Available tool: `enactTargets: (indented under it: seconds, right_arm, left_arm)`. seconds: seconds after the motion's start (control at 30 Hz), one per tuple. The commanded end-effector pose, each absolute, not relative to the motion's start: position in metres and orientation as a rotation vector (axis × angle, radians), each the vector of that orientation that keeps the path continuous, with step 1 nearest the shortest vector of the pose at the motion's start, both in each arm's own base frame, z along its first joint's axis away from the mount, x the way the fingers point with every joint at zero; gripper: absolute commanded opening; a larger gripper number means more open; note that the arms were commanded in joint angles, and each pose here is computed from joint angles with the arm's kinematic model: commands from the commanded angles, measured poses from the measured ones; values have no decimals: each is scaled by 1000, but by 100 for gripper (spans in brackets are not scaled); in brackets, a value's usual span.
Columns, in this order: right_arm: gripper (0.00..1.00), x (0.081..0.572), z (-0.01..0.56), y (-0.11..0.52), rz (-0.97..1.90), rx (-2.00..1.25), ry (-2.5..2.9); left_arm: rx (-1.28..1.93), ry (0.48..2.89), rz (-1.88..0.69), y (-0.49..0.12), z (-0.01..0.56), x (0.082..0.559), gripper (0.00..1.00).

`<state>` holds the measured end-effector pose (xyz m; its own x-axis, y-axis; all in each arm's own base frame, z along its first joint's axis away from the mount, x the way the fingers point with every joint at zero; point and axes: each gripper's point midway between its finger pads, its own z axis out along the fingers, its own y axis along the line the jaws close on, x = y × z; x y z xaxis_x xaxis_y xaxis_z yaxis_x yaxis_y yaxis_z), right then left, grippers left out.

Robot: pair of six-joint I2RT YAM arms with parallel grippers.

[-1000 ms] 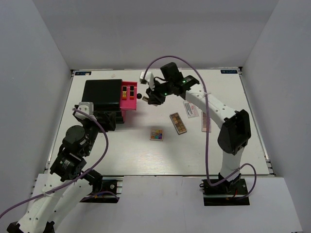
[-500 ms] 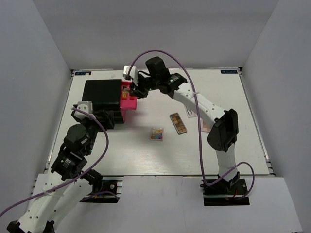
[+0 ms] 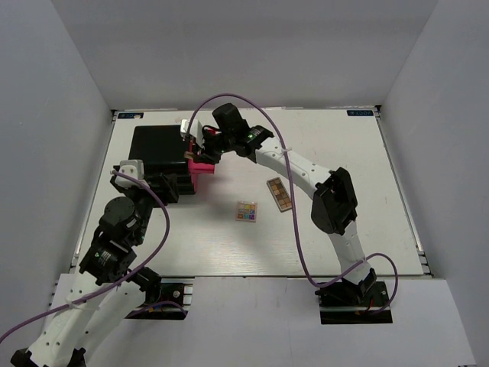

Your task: Organize the makeup

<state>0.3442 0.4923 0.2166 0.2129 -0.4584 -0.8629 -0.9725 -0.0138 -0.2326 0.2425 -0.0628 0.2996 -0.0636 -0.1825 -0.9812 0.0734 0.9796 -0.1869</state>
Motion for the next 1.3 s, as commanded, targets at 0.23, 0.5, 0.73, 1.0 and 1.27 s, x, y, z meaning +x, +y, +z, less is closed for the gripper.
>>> enactTargets:
  seconds: [0.23, 0.5, 0.73, 1.0, 1.27]
  right_arm:
    - [3, 361, 235, 492, 636, -1592, 1293]
    - [4, 361, 222, 484, 612, -1611, 1324]
    - [9, 362, 220, 483, 595, -1609, 1333]
    - [21, 362, 214, 480, 572, -1611, 1349]
    - [50, 360, 234, 482, 593, -1576, 1334]
  left_arm:
    - [-97, 1614, -210, -61, 299, 242, 92]
    - [-102, 1611, -209, -60, 299, 241, 92]
    - [-107, 1608, -207, -59, 300, 240, 92]
    - [-110, 1609, -205, -58, 299, 240, 92]
    - [-117, 1606, -202, -57, 300, 240, 92]
